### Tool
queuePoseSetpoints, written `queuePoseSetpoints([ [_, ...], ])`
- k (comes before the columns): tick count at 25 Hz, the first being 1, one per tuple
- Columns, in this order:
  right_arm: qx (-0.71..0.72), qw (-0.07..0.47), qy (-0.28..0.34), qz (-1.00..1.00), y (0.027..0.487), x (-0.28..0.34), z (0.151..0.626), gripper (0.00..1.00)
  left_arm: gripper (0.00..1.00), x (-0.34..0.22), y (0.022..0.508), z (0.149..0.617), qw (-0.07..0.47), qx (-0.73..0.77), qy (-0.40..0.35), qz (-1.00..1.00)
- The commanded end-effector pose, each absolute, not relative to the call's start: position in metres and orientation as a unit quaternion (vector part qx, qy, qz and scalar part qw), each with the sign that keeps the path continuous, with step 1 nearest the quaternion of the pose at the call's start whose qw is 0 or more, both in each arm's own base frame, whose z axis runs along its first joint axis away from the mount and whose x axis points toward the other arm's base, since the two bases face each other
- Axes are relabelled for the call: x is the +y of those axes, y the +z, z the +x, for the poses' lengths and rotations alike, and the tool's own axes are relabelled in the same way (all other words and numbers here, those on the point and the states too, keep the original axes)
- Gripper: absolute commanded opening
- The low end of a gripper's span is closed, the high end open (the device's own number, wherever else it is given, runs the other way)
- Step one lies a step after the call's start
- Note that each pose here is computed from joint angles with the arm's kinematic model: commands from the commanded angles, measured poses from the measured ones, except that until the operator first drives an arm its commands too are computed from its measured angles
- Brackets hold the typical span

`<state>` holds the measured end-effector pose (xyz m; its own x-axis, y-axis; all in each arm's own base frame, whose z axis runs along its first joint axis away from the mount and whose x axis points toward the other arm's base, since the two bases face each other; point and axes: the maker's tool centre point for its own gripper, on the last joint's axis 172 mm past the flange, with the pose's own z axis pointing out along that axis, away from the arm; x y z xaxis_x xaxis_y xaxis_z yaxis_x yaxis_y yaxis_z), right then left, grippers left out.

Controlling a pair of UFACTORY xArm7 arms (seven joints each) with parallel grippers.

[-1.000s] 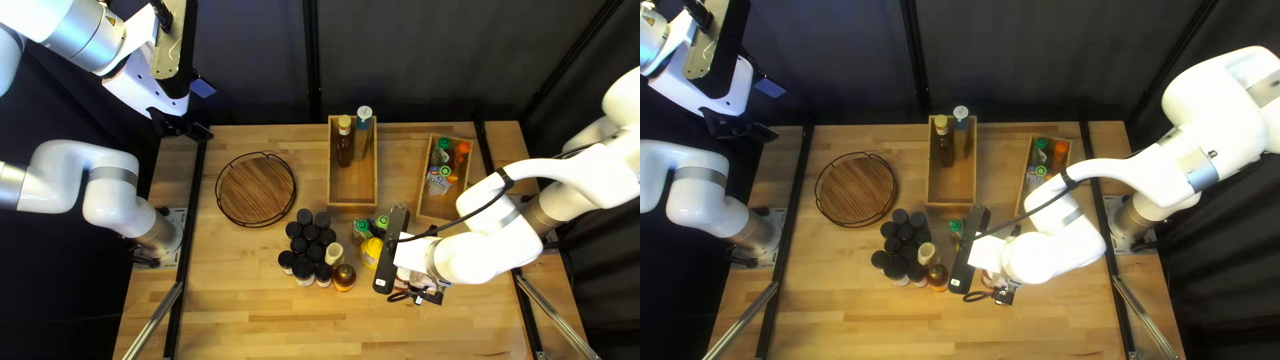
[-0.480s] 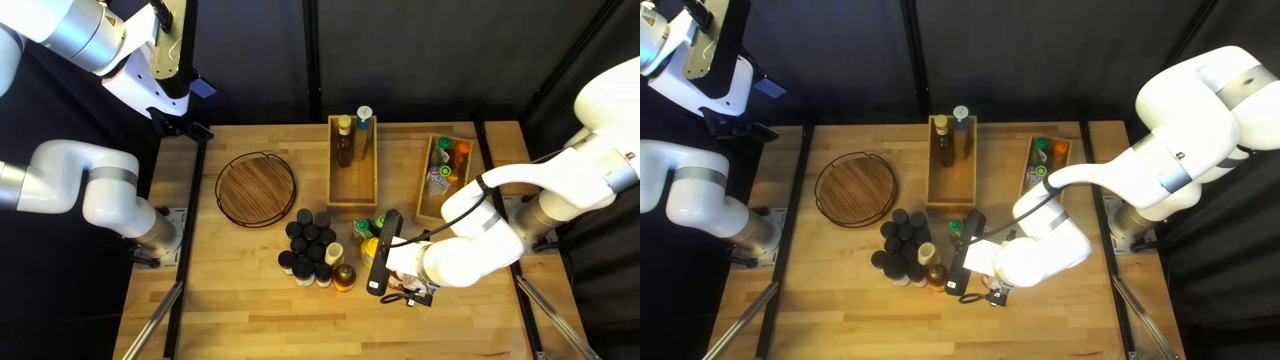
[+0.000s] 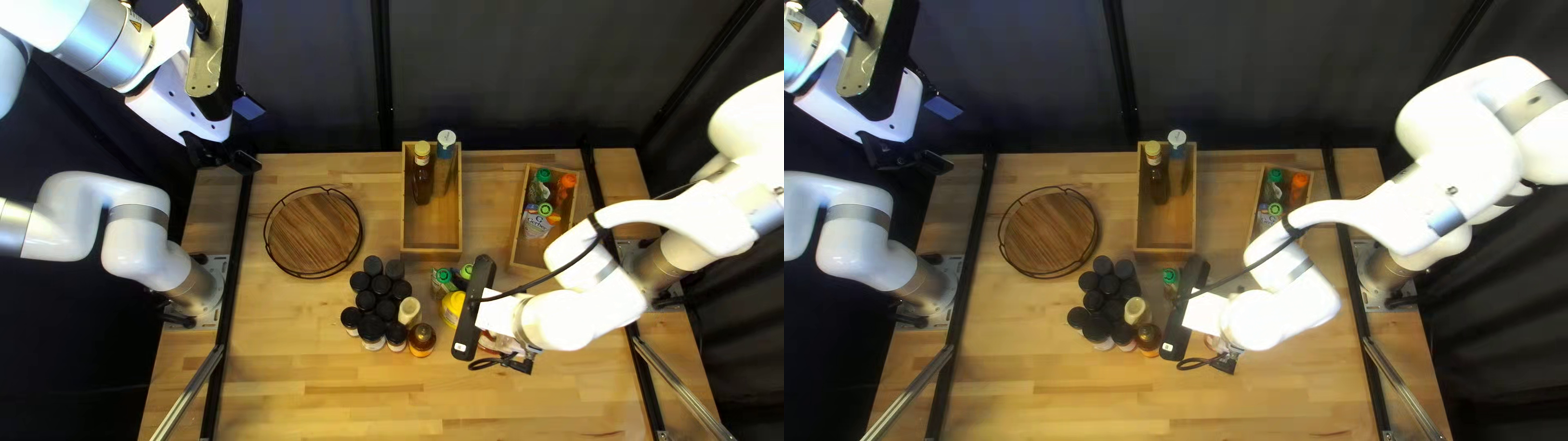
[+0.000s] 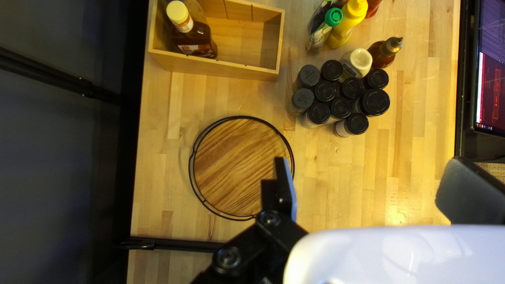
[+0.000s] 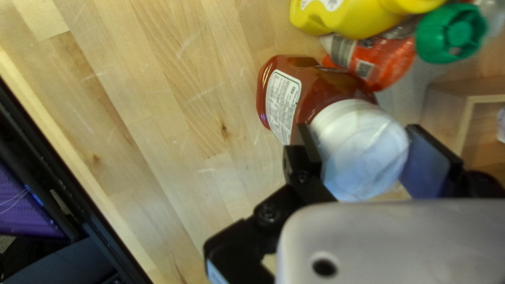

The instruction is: Separate condiments, baby food and spices and place it in 3 different racks/containers

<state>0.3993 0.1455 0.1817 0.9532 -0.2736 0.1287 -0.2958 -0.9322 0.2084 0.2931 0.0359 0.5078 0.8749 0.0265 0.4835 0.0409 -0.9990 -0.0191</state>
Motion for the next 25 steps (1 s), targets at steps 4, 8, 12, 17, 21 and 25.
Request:
queuePoseSetpoints([
  [4, -0.127, 0.123, 0.055, 0.983, 0.278, 0.115, 0.398, 0.00, 1.00, 0.036, 0.508, 0.293, 0.014, -0.017, -0.249, -0.968],
  [8, -0.118, 0.120, 0.058, 0.984, 0.317, 0.077, 0.400, 0.00, 1.00, 0.036, 0.508, 0.293, 0.014, -0.017, -0.249, -0.968],
  [12, -0.115, 0.119, 0.063, 0.984, 0.339, 0.033, 0.405, 0.00, 1.00, 0.036, 0.508, 0.293, 0.014, -0.017, -0.249, -0.968],
  [17, -0.117, 0.111, 0.071, 0.984, 0.345, -0.035, 0.420, 0.00, 1.00, 0.036, 0.508, 0.293, 0.014, -0.017, -0.249, -0.968],
  [21, -0.118, 0.104, 0.074, 0.985, 0.331, -0.079, 0.438, 0.00, 1.00, 0.036, 0.508, 0.293, 0.014, -0.017, -0.249, -0.968],
  [25, -0.120, 0.104, 0.074, 0.984, 0.313, -0.105, 0.458, 0.00, 1.00, 0.036, 0.508, 0.293, 0.014, -0.017, -0.249, -0.968],
])
